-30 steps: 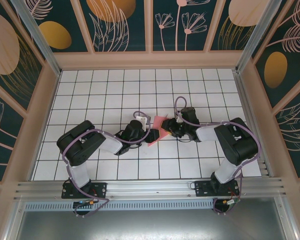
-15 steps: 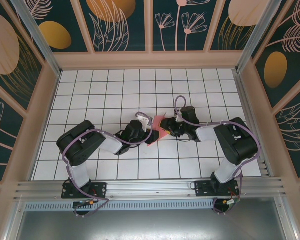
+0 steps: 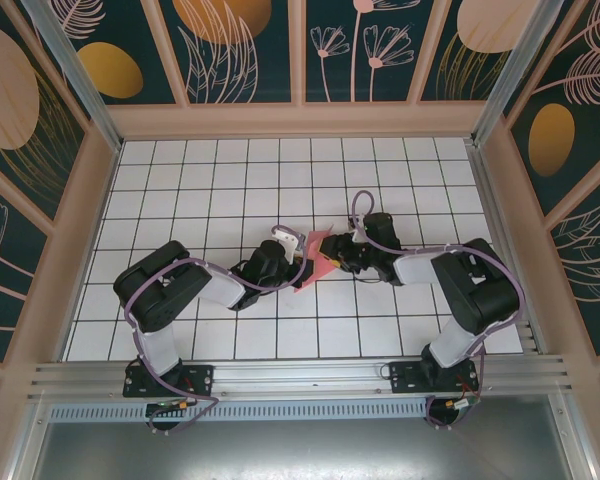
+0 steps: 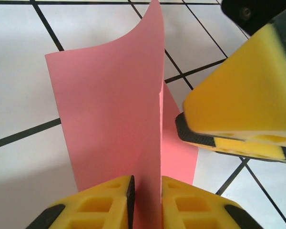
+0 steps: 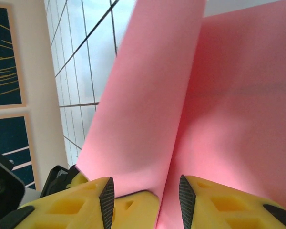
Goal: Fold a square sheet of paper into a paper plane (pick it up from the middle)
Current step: Fourth fold the wing at the center of the table.
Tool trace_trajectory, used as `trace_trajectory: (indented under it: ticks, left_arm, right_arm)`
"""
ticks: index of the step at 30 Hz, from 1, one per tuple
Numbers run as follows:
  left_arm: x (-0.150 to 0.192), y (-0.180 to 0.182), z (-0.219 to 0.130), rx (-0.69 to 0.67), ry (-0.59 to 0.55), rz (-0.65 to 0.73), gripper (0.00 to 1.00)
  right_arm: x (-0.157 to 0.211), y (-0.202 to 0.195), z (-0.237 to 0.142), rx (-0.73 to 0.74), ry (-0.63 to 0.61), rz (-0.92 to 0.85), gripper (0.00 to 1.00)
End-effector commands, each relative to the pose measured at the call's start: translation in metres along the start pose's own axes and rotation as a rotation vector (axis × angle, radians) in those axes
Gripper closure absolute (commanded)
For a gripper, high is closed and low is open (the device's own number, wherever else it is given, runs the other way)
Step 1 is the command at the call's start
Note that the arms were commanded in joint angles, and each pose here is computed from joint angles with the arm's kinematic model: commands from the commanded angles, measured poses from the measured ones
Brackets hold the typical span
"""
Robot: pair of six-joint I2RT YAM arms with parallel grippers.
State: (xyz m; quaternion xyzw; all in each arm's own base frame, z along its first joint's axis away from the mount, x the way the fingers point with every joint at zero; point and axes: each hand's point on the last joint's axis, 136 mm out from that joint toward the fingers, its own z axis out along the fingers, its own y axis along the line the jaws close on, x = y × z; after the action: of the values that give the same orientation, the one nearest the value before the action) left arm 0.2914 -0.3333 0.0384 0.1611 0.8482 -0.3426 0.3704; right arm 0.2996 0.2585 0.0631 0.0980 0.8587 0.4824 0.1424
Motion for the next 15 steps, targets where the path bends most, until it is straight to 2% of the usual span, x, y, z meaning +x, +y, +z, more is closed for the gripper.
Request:
trace_trajectory:
  ticks: [1, 8, 15]
  left_arm:
    - [-0.021, -0.008, -0.008, 0.012, -0.079, 0.031, 0.82]
    - [-0.031, -0.008, -0.014, -0.012, -0.106, 0.087, 0.87]
    - [-0.031, -0.024, -0.01, 0.072, -0.085, 0.158, 0.9]
  right_arm:
    - [-0.003, 0.004, -0.008, 0.01, -0.039, -0.02, 0.57]
    - [-0.007, 0.003, -0.024, 0.057, -0.106, -0.031, 0.57]
    - [-0.014, 0.008, -0.041, 0.094, -0.166, -0.04, 0.57]
